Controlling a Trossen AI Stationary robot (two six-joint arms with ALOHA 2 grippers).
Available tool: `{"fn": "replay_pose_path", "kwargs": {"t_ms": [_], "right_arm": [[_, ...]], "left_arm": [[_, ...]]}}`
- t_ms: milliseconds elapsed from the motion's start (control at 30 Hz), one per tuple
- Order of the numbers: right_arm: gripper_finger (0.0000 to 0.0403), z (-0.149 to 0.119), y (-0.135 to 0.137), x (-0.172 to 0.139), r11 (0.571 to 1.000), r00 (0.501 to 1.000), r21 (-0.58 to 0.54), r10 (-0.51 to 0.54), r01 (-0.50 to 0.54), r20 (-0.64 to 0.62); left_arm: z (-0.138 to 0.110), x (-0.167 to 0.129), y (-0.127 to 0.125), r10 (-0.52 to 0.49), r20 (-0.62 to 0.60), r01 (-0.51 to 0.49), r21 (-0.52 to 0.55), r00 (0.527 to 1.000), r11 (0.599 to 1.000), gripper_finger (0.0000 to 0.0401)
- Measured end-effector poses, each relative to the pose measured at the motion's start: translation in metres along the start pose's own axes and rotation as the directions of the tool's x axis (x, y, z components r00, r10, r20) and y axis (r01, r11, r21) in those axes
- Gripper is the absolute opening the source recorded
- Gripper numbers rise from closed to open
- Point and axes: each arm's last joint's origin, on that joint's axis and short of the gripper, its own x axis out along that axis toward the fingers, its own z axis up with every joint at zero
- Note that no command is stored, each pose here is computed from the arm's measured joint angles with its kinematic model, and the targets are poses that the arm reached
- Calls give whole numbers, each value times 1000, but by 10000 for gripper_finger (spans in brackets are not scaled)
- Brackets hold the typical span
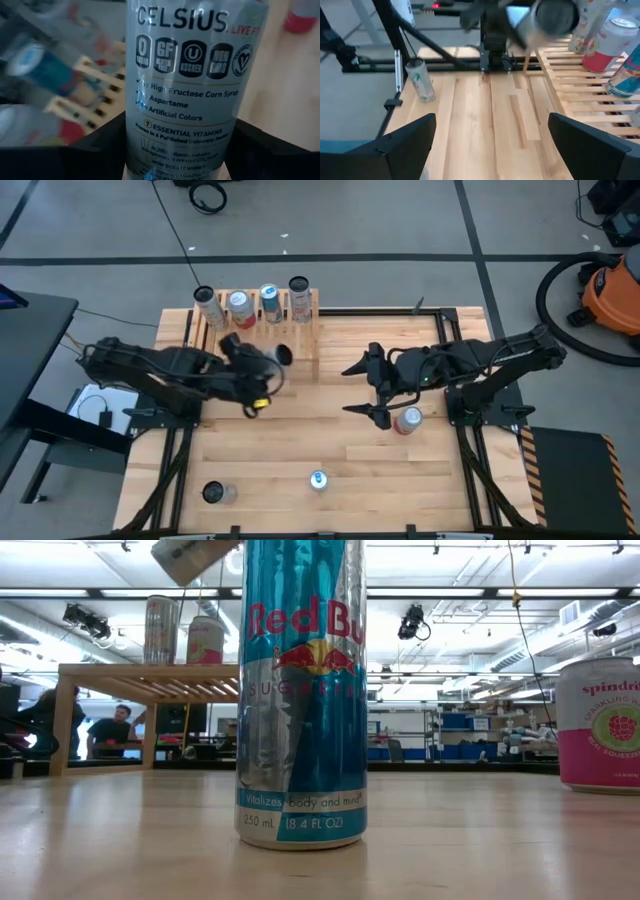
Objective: Place canned beverage on shelf
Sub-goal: Put the white yellow soda can on the shelf aligned with the other white yellow soda can
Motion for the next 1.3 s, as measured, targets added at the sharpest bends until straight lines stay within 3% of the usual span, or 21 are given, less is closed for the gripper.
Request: {"fn": "replay_pose_path", "kwargs": {"t_ms": [200,433,600,733,800,900,1100,1167,1300], "right_arm": [[395,-2,-2,0,1000,1000,-11,-15,15,-25],[395,-2,-5,0,999,999,-41,-28,27,-24],[395,-2,-10,2,998,999,-52,-45,43,-24],[395,-1,-15,2,996,998,-61,-62,60,-24],[395,-1,-17,3,996,997,-65,-70,68,-24],[395,0,-22,4,995,996,-58,-84,83,-24],[395,0,-28,5,994,994,-49,-104,103,-26],[395,0,-30,5,993,994,-45,-110,109,-26],[395,0,-34,5,992,992,-31,-121,120,-27]], "left_arm": [[-9,-26,29,90,78,-81,-101,993,992,259],[-16,-46,54,131,150,-104,-176,980,979,259],[-15,-52,58,120,188,-79,-211,975,974,259],[-8,-54,55,96,233,-54,-182,968,982,259],[1,-55,53,44,286,-2,-145,957,989,259],[17,-61,53,-123,388,159,-61,913,985,259],[34,-66,68,-434,508,419,151,744,895,259],[36,-64,72,-487,508,454,198,711,869,259],[37,-58,80,-529,496,468,253,689,847,259]]}}
